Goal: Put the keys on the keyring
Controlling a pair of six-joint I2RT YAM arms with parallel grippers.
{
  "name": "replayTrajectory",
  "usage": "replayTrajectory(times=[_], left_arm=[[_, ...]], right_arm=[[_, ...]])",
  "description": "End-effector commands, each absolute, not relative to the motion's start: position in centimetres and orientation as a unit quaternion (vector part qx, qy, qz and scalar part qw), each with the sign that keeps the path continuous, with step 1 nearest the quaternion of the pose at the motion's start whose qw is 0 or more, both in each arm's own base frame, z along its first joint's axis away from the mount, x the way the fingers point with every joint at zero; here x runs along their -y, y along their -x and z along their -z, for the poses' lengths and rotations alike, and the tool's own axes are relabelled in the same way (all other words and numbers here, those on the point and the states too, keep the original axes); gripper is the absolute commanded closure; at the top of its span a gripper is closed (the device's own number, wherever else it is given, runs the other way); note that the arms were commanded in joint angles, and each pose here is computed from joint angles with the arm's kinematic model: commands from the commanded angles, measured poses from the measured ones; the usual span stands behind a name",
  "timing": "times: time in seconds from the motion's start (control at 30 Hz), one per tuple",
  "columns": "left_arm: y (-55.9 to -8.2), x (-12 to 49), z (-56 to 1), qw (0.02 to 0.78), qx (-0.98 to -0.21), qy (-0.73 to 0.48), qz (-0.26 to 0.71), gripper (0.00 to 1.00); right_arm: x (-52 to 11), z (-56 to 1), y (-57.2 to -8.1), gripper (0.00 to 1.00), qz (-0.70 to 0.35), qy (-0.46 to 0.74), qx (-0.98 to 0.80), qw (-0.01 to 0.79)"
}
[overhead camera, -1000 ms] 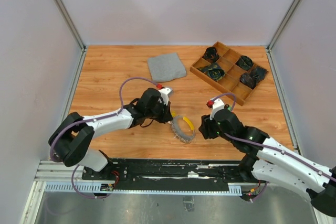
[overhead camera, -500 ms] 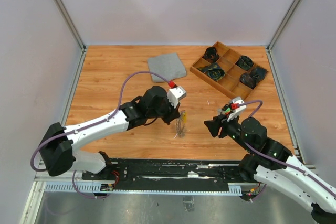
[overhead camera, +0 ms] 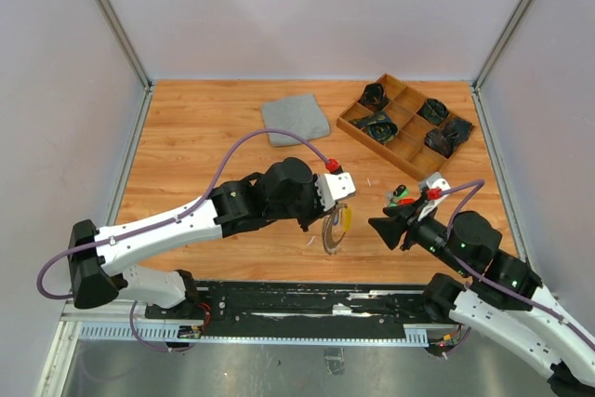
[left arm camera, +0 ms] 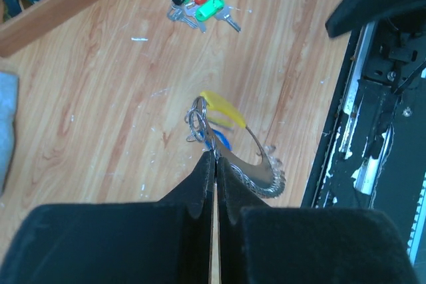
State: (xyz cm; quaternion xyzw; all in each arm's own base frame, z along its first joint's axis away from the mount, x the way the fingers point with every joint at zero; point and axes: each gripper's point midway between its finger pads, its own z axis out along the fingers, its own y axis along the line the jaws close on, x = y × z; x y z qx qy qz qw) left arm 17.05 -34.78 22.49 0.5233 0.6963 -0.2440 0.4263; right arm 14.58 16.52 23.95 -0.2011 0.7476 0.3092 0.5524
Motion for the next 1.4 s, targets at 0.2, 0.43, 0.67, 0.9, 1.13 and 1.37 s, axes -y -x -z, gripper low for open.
replayTrajectory(times=[0.2,0.43,0.67,0.9,1.13,1.37], left_arm=[[-16.6,34.9,-24.5,0.446,-0.663,-0.563,0.211,1.00],[-17.4,35.1,-24.0,0.442,-0.676,-0.560,0.185,0.99],[-17.1,35.5,-24.1,0.453,-0.668,-0.559,0.190,0.99],[-16.8,35.3,-24.1,0.462,-0.662,-0.560,0.188,0.99],[-16.7,35.2,-23.5,0.466,-0.659,-0.566,0.166,0.99],[-16.1,35.6,-22.8,0.466,-0.653,-0.578,0.153,1.00]], right_arm=[[-13.9,-26.4,-14.6,0.49,-0.300,0.087,-0.793,0.523],[-13.9,-26.1,-14.3,0.42,-0.300,0.018,-0.831,0.468],[-15.9,-24.7,-15.1,0.36,-0.334,-0.108,-0.848,0.398],[-17.5,-23.2,-16.1,0.32,-0.355,-0.250,-0.839,0.330],[-20.8,-22.0,-15.8,0.32,-0.377,-0.272,-0.849,0.251],[-22.6,-20.2,-15.8,0.35,-0.381,-0.274,-0.857,0.213]])
